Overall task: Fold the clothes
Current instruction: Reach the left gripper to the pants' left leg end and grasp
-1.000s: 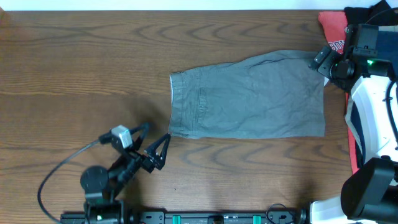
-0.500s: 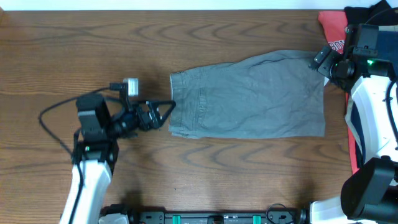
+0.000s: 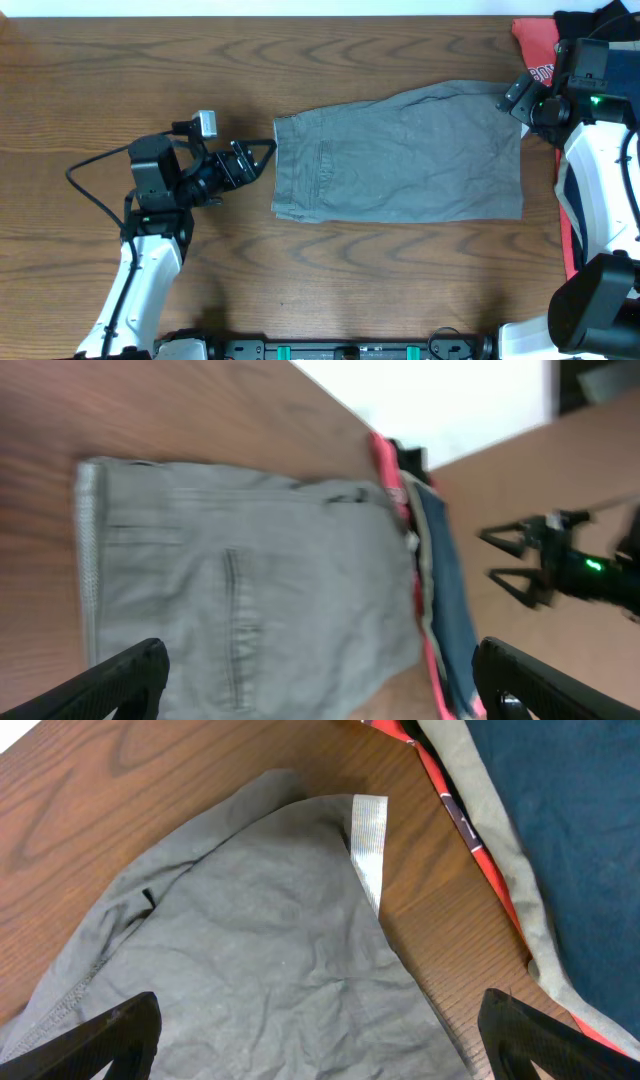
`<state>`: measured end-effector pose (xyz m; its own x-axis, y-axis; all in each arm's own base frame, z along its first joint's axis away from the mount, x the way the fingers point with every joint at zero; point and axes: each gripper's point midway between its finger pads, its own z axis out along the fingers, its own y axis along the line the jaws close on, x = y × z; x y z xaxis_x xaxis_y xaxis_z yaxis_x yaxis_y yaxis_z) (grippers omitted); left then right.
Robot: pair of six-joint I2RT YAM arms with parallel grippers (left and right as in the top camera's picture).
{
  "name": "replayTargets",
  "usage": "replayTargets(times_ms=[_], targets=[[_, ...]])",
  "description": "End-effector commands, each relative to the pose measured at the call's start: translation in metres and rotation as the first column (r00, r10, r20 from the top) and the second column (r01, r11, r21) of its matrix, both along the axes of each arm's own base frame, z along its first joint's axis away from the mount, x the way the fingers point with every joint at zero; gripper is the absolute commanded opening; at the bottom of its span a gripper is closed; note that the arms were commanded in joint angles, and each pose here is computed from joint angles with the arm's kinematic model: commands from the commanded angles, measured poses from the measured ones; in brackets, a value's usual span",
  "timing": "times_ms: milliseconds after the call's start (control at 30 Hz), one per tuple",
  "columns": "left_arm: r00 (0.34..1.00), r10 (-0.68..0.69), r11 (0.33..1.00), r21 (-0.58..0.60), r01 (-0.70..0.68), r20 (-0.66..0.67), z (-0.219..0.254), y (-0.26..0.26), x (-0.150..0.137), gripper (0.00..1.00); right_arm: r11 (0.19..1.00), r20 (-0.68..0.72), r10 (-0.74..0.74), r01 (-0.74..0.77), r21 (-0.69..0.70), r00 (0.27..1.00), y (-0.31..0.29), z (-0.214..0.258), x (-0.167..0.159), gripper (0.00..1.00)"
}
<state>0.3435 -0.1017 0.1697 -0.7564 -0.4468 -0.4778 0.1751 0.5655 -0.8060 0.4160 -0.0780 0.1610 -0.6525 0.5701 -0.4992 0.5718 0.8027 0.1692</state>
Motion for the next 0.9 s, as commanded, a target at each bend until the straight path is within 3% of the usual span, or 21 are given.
replayTargets(times_ms=[0, 167, 333, 633, 867], targets=[[0.996, 0.087, 0.986, 0.146, -0.086, 0.0, -0.005, 0.017, 0.022, 0.98, 1.0, 0.027, 0.006, -0.006, -0.009, 1.0, 0.0, 0.011, 0.002, 0.99], [0.98, 0.131, 0.892, 0.45, -0.049, -0.152, -0.035, 0.04, 0.029, 0.98, 1.0, 0.026, 0.006, -0.006, -0.009, 1.0, 0.0, 0.011, 0.002, 0.99], [0.961, 0.177, 0.798, 0.603, -0.012, -0.214, -0.035, 0.055, 0.04, 0.98, 1.0, 0.027, 0.006, -0.006, -0.009, 1.0, 0.0, 0.011, 0.002, 0.99], [0.953, 0.173, 0.804, 0.595, 0.008, -0.247, -0.049, 0.053, 0.048, 0.98, 1.0, 0.027, 0.006, -0.006, -0.009, 1.0, 0.0, 0.011, 0.002, 0.99], [0.944, -0.02, 0.909, 0.388, 0.155, -0.33, -0.066, 0.01, 0.039, 0.98, 1.0, 0.026, 0.006, -0.006, -0.009, 1.0, 0.0, 0.011, 0.002, 0.99]])
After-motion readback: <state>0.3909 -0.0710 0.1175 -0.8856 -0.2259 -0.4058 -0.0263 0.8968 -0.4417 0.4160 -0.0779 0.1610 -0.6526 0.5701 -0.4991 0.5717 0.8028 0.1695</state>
